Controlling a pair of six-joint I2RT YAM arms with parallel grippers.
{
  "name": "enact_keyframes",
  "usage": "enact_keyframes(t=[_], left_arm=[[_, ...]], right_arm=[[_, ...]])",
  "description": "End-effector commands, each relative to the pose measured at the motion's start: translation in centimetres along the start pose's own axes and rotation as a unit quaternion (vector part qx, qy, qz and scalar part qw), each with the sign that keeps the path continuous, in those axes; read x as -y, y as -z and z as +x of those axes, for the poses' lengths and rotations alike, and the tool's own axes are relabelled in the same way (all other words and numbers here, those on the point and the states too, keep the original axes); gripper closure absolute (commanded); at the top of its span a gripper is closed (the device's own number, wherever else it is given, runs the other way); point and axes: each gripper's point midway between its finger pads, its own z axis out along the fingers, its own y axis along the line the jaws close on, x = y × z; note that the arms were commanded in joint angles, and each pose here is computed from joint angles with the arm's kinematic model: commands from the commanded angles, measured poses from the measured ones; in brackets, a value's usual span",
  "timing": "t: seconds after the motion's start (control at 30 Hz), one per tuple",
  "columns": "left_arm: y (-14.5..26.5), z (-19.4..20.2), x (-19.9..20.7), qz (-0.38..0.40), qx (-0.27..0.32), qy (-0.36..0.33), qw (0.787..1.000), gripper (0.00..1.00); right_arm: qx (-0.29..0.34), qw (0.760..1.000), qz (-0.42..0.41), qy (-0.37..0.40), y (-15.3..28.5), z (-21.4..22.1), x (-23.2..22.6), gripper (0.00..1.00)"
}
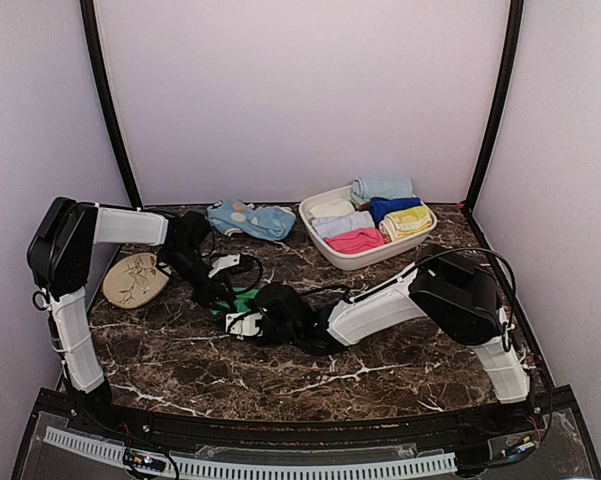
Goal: Roll the towels
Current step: Pick up the towel from the center of the board.
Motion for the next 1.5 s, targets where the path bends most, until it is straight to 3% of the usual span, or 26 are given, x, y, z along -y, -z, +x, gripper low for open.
enact_keyframes(t=[0.0, 0.03, 0.13, 0.2, 0.23, 0.5, 0.67, 0.93, 1.17, 1.3, 1.47], left_arm=[[-1.3, 5.1, 2.4, 0.033, -0.059, 0.051, 0.996, 0.61], [-0.6, 4.9, 2.2, 0.028, -0.043, 0.057, 0.997, 0.5], [1.9, 4.3, 1.5, 0.006, 0.001, 0.071, 0.997, 0.41], [3.7, 4.2, 1.4, -0.011, 0.024, 0.071, 0.997, 0.18], [4.5, 4.3, 1.4, -0.021, 0.031, 0.068, 0.997, 0.16], [7.4, 4.8, 3.0, -0.119, 0.037, -0.007, 0.992, 0.16], [7.8, 5.0, 3.5, -0.135, 0.037, -0.005, 0.99, 0.18], [8.0, 4.0, 3.3, -0.125, 0.067, 0.041, 0.989, 0.25], [7.4, 3.1, 3.8, -0.094, 0.095, 0.073, 0.988, 0.3], [6.8, 2.1, 4.2, -0.05, 0.129, 0.117, 0.983, 0.3], [6.8, 0.8, 4.2, -0.005, 0.158, 0.18, 0.971, 0.29]], right_arm=[[-0.067, 0.987, -0.112, -0.096, -1.5, 3.2, -3.7, 0.6], [-0.076, 0.982, -0.127, -0.113, -1.6, 3.4, -4.0, 0.63], [-0.089, 0.964, -0.178, -0.177, -1.8, 3.4, -4.4, 0.7], [-0.095, 0.947, -0.211, -0.223, -1.6, 3.4, -4.6, 0.77], [-0.096, 0.939, -0.224, -0.241, -1.5, 3.5, -4.9, 0.79], [-0.122, 0.9, -0.277, -0.313, -0.8, 3.9, -7.0, 0.94], [-0.116, 0.871, -0.28, -0.387, -0.9, 3.7, -6.2, 1.0], [-0.018, 0.752, -0.303, -0.585, -0.6, 0.4, 0.6, 1.0], [0.025, 0.652, -0.309, -0.692, -1.0, -1.7, 2.8, 1.0], [0.104, 0.591, -0.288, -0.746, -0.8, -3.1, 5.9, 1.0], [0.18, 0.553, -0.232, -0.78, -0.4, -4.1, 10.4, 1.0]])
